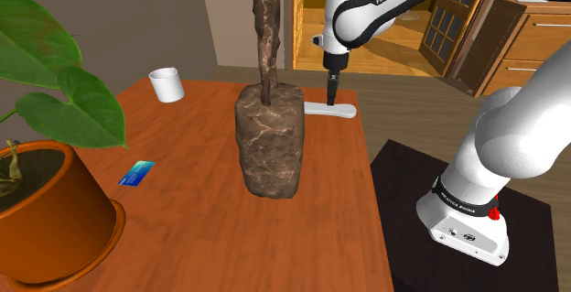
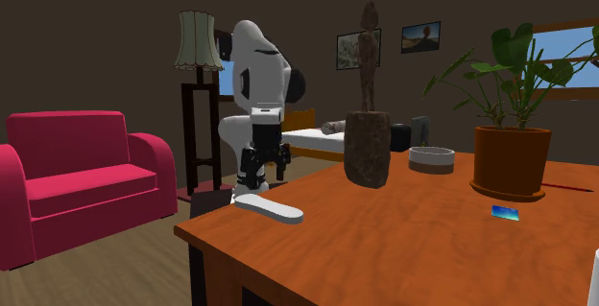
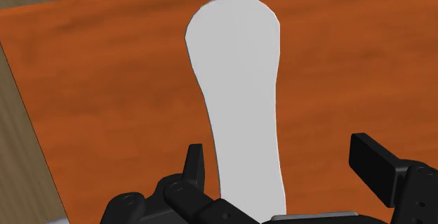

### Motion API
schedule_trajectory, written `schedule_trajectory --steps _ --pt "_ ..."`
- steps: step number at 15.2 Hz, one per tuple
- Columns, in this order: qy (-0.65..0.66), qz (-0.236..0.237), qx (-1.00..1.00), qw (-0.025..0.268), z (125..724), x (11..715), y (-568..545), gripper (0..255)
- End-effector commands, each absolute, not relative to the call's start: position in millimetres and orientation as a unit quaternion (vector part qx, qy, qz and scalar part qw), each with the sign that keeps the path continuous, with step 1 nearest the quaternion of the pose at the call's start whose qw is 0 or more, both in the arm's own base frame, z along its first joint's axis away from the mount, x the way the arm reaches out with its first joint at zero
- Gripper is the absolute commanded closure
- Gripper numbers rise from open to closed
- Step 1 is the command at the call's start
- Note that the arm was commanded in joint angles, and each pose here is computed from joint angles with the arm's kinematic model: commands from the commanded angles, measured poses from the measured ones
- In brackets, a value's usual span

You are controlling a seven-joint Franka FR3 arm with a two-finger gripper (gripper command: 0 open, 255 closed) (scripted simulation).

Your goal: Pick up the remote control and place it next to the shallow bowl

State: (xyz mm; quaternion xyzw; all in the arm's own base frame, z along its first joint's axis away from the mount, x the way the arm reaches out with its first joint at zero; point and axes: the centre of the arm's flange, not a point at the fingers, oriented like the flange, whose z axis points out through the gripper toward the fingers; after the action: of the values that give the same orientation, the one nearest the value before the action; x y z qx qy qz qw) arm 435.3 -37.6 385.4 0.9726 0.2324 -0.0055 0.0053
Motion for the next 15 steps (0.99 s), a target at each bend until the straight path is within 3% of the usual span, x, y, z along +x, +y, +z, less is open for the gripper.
schedule_trajectory --steps 1,15 --pt "0.250 -0.003 0.968 0.011 370 453 -41 0" --pt "0.250 -0.003 0.968 0.011 330 453 -42 0"
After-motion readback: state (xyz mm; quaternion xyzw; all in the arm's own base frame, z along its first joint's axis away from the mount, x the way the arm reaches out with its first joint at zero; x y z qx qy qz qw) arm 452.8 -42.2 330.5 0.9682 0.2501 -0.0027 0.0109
